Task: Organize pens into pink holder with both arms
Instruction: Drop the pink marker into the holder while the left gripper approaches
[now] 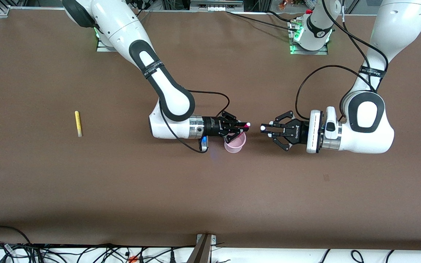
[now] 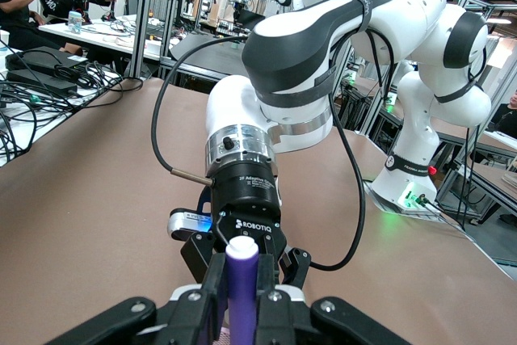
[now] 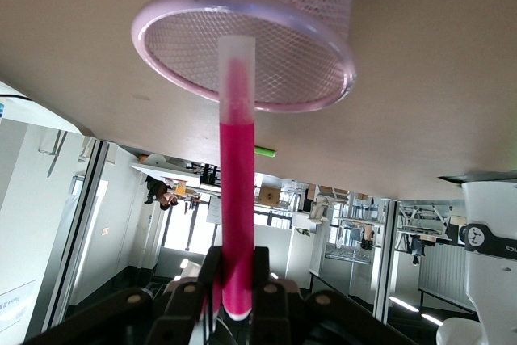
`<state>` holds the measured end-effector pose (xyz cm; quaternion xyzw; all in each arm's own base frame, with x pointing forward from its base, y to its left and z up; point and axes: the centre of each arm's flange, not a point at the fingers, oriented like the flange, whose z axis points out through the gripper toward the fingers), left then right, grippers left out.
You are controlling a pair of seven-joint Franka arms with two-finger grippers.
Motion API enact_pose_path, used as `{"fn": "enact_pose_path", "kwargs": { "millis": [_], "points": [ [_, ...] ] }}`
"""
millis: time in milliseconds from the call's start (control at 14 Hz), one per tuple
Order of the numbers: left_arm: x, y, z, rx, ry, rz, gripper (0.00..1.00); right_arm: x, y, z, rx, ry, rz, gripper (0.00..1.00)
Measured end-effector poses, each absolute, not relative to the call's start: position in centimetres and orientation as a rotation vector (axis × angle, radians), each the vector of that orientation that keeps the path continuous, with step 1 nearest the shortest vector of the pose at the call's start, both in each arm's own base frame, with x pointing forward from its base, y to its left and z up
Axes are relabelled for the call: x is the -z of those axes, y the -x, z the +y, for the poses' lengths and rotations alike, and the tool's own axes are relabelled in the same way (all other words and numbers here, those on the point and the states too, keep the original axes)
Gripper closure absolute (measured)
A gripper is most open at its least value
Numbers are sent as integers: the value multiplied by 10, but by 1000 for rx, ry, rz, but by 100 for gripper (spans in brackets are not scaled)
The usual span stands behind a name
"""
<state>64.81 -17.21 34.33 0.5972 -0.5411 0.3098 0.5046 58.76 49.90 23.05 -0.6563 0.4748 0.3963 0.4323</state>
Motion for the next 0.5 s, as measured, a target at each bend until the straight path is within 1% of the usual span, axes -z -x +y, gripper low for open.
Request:
{"fn": "enact_pose_path", "kwargs": {
  "millis": [143, 214, 286, 357, 500],
  "points": [
    [-343, -648, -172, -749, -1442, -1306, 81, -232, -589, 498, -972, 1643, 1167, 56],
    [-343, -648, -172, -749, -1443, -1306, 81, -233, -590, 498, -963, 1648, 1156, 47],
    [-343, -649, -172, -749, -1443, -1306, 81, -234, -591, 498, -954, 1655, 1146, 35],
    [-343, -649, -172, -749, -1443, -1306, 81, -236, -593, 497, -944, 1662, 1138, 26],
    [-343, -650, -177, -760, -1460, -1310, 81, -241, -603, 487, -914, 1675, 1130, 2]
  ]
}}
